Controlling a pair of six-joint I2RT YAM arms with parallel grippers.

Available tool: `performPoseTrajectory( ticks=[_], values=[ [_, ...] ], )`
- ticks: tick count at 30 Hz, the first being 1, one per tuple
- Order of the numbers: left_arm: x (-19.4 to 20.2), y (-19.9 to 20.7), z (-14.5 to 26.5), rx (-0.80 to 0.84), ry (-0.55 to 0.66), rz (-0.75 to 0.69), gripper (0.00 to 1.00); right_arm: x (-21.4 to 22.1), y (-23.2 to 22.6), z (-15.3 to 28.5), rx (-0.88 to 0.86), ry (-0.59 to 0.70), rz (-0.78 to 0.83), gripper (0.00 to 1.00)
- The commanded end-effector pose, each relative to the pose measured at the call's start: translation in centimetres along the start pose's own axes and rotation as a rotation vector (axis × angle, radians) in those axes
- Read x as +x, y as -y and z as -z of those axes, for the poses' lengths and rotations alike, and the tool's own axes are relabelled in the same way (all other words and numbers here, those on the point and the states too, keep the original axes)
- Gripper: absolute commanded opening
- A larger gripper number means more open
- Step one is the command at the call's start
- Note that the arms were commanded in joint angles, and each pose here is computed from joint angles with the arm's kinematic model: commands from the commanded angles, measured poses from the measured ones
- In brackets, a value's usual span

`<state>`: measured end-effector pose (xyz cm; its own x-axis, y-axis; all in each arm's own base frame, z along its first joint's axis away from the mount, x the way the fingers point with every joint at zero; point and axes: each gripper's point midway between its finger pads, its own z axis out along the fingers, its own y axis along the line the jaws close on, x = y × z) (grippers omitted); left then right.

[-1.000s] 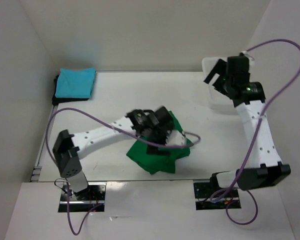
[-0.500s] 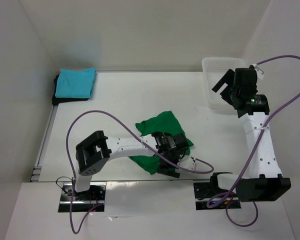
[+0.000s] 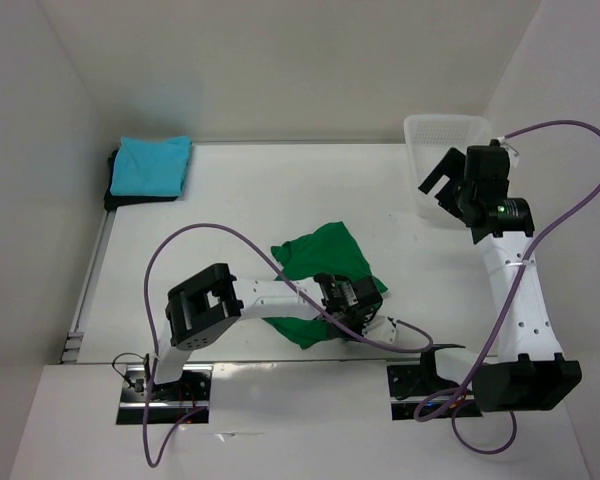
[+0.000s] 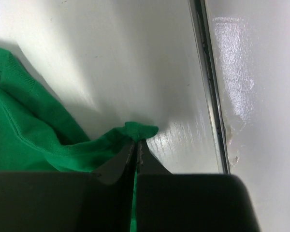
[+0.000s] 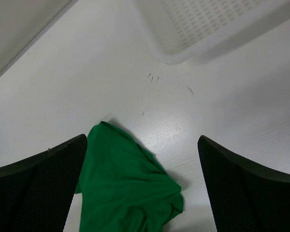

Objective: Fold and stack the t-shirts
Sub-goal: Flatten out the tshirt

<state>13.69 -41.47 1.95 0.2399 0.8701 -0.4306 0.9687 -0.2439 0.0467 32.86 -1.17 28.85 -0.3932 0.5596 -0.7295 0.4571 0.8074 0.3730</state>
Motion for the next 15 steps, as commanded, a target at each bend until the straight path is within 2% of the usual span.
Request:
performPoseTrajectory(
  ticks=[1,4,8,9,11,12,14,15],
  values=[
    [0.4,0.3,1.1,-0.003,-0.014,0.002,0.0,-0.4,-0.9,0.2,-0.063,0.029,-0.007,1.0],
    [-0.7,-2.1,6.2,-0.09,0.025,0.007,0.0,0.4,-0.3,-0.6,-0.047,-0.001,-0.007,1.0],
    [-0.9,-8.1,17.0,-0.227,0.149,0.14,0.0,2.3,-0.3,-2.4,-0.048,-0.076,0.011,1.0],
    [1.1,-9.8,19.3,-0.235,0.166,0.229,0.0,3.1,-0.2,-2.8,-0.047,-0.105,0.014,1.0],
    [1.8,-11.9,24.0,-0.295,0.244,0.279,0.0,4.2,-0.3,-4.0,-0.054,-0.139,0.016,1.0],
    [4.3,-13.7,26.0,-0.341,0.256,0.357,0.0,4.7,-0.7,-4.1,-0.075,-0.167,0.015,1.0],
    [6.5,-15.4,28.2,-0.396,0.289,0.425,0.0,5.6,-0.8,-5.4,-0.082,-0.205,0.025,1.0],
    [9.3,-17.0,30.1,-0.45,0.308,0.506,0.0,6.7,-1.6,-5.6,-0.094,-0.232,0.047,1.0]
  ],
)
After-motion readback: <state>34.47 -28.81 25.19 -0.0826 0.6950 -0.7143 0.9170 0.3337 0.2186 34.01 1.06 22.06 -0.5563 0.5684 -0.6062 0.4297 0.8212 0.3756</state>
